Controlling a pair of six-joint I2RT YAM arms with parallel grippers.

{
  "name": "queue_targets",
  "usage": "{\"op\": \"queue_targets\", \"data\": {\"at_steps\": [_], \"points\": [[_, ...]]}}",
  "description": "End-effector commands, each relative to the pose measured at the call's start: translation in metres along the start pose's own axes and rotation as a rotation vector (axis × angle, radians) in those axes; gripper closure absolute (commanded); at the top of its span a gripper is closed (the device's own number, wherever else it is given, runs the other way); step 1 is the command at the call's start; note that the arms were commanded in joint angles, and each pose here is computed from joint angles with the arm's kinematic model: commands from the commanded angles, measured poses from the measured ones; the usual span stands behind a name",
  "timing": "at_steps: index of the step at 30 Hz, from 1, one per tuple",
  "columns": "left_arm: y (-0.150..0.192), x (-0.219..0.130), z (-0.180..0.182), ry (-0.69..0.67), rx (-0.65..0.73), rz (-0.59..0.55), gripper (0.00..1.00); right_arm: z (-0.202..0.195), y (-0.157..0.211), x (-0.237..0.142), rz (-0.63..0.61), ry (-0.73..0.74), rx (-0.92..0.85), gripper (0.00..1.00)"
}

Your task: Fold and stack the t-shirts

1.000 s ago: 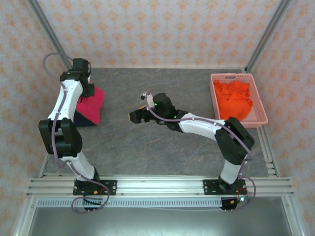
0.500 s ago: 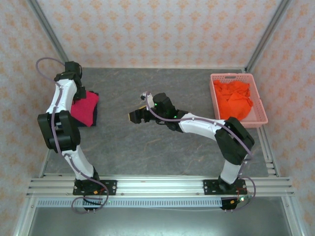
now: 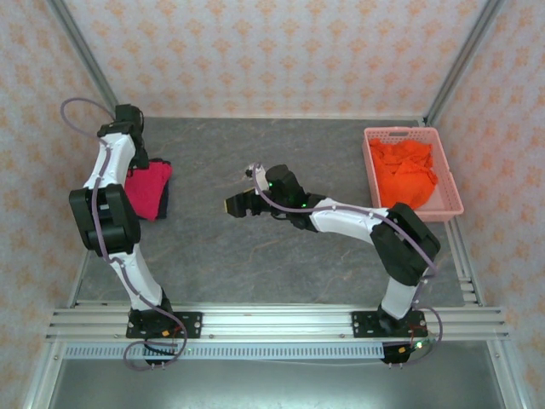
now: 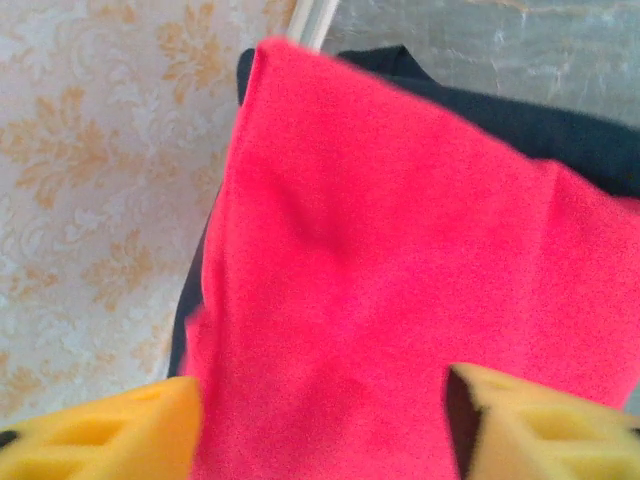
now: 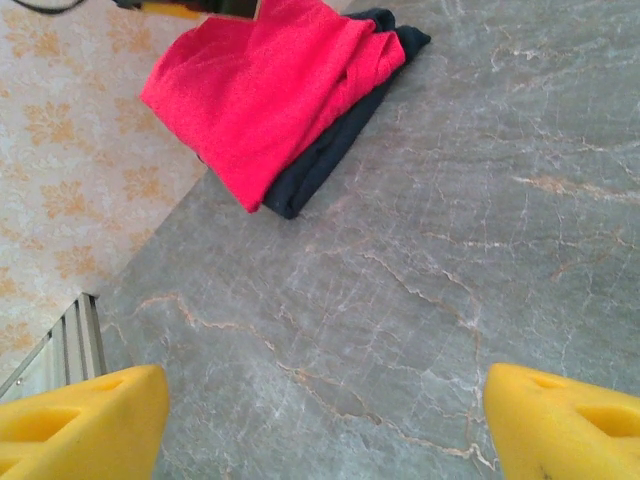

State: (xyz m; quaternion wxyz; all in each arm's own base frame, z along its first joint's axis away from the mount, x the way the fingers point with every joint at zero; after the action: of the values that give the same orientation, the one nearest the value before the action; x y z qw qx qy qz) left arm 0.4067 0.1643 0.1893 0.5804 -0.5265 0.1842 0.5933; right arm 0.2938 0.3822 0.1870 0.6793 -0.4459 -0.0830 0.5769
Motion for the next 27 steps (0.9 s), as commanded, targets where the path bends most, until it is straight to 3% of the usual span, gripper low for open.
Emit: {"op": "queue_targets", "data": {"at_steps": [1, 2, 9, 13, 14, 17, 19, 23, 27], "points": [[0.004, -0.006, 0.009, -0.036, -0.059, 0.034, 0.07, 0.01, -0.011, -0.011, -0.053, -0.019, -0.018, 0.17], [0.005, -0.007, 0.008, -0.03, -0.063, 0.038, 0.0, 0.01, -0.01, -0.012, -0.052, -0.016, -0.017, 0.17], [0.006, -0.058, 0.03, -0.018, -0.157, -0.061, 0.0, 0.009, -0.009, -0.012, -0.049, -0.016, -0.012, 0.17], [0.015, -0.076, 0.021, 0.09, -0.275, -0.132, 0.0, 0.009, -0.011, -0.011, -0.068, -0.026, 0.006, 0.17], [0.016, -0.076, 0.016, 0.132, -0.308, -0.149, 0.02, 0.008, -0.012, -0.012, -0.075, -0.029, 0.014, 0.17], [0.015, -0.064, 0.005, 0.193, -0.381, -0.182, 0.29, 0.005, -0.014, -0.014, -0.093, -0.03, 0.034, 0.18], [0.012, -0.049, -0.003, 0.21, -0.404, -0.158, 0.39, 0.004, -0.014, -0.017, -0.095, -0.024, 0.037, 0.18], [0.008, -0.014, -0.018, 0.238, -0.491, -0.095, 0.48, 0.001, -0.013, -0.023, -0.102, -0.005, 0.035, 0.18], [0.011, 0.02, -0.029, 0.236, -0.558, -0.056, 0.46, 0.0, -0.013, -0.029, -0.114, 0.007, 0.04, 0.18]]}}
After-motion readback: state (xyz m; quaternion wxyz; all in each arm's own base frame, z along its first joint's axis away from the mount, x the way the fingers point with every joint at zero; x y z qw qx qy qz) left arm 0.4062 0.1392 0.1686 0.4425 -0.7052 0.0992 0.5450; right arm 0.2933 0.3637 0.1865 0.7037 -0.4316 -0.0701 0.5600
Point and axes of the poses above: each hand's point on the last joint's axis, 136 mm out from that joint toward the fingers, its own x axis out along the fingers, its own z axis along the line the jaws close on, y = z × x, the point moved 4 cm from there along -x, back along the fingers, and after that the axes turned 4 degrees about x, right-handed, at the moved point
